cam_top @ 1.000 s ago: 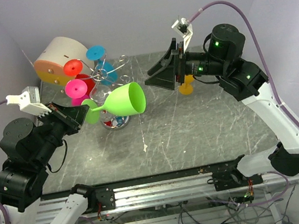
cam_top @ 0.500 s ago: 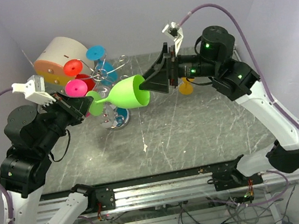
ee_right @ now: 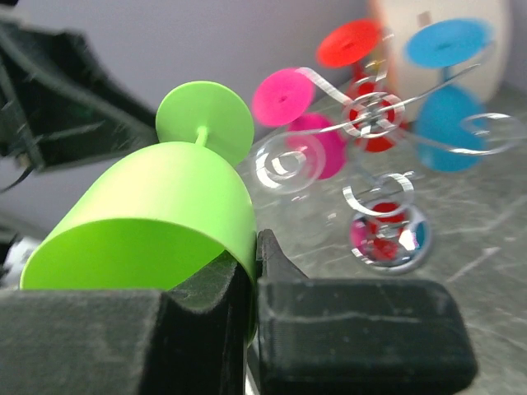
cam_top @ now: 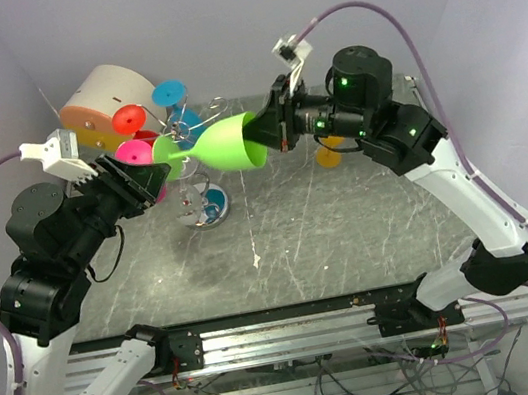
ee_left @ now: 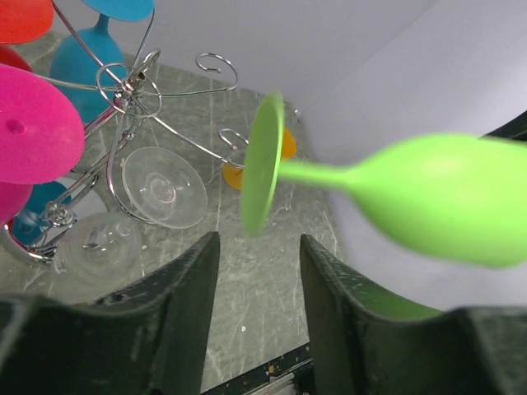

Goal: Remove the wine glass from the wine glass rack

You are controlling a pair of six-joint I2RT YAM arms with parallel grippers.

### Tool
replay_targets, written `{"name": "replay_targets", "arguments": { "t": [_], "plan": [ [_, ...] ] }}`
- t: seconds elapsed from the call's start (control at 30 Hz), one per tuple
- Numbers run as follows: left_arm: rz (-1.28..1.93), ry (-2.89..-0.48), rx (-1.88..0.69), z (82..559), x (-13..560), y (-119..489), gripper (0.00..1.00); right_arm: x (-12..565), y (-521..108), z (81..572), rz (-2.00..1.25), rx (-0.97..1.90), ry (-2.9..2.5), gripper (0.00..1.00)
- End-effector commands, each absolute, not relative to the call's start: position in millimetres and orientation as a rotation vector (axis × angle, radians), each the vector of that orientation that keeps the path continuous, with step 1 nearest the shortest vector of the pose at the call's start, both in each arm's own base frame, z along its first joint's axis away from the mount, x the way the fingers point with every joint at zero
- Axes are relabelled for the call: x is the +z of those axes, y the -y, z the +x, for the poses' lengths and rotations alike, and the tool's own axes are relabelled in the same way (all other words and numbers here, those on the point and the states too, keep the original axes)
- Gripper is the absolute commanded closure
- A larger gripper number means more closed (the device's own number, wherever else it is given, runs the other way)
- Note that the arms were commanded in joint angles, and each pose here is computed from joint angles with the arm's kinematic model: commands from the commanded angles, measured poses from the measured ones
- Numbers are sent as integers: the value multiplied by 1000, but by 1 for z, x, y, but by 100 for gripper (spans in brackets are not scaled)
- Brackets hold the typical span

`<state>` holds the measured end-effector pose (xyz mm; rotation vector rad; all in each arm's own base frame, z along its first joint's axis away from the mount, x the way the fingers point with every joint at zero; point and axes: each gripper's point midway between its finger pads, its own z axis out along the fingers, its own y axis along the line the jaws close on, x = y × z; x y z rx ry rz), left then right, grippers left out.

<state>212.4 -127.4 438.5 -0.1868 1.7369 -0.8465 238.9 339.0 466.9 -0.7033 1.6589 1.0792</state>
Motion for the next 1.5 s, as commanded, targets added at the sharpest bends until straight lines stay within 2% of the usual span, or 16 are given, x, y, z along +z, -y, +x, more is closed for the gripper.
{"name": "replay_targets", "arguments": {
  "t": [0.0,0.13,0.23,0.33,0.5,0.6,0.7,0.93,1.13,1.47],
  "plan": [
    [-219,-1727,-819,212,439,120,43,507,-281,287,-428,754,-1598,100],
    [-237,-1734,-799,209,432,115,43,506,-216,359,-198,464,-1633,100],
    [-237,-1735,-800,205,428,114,44,480,-154,426,-8,350,-1732,100],
    [-234,-1736,-814,198,423,113,45,434,-90,482,188,303,-1851,100],
    [-243,-1749,-797,188,414,107,45,348,10,524,449,152,-2039,100],
    [-249,-1748,-783,186,410,104,46,291,32,528,490,111,-2199,100],
    [-250,-1762,-772,187,403,103,46,263,41,517,498,32,-2282,100],
    [-224,-1833,-764,193,380,110,47,228,52,485,476,-102,-2430,100],
    [-238,-1828,-746,189,377,105,48,226,59,465,473,-189,-2456,100],
    [-272,-1812,-710,173,376,90,48,180,22,461,369,-134,-2598,100]
  ]
}}
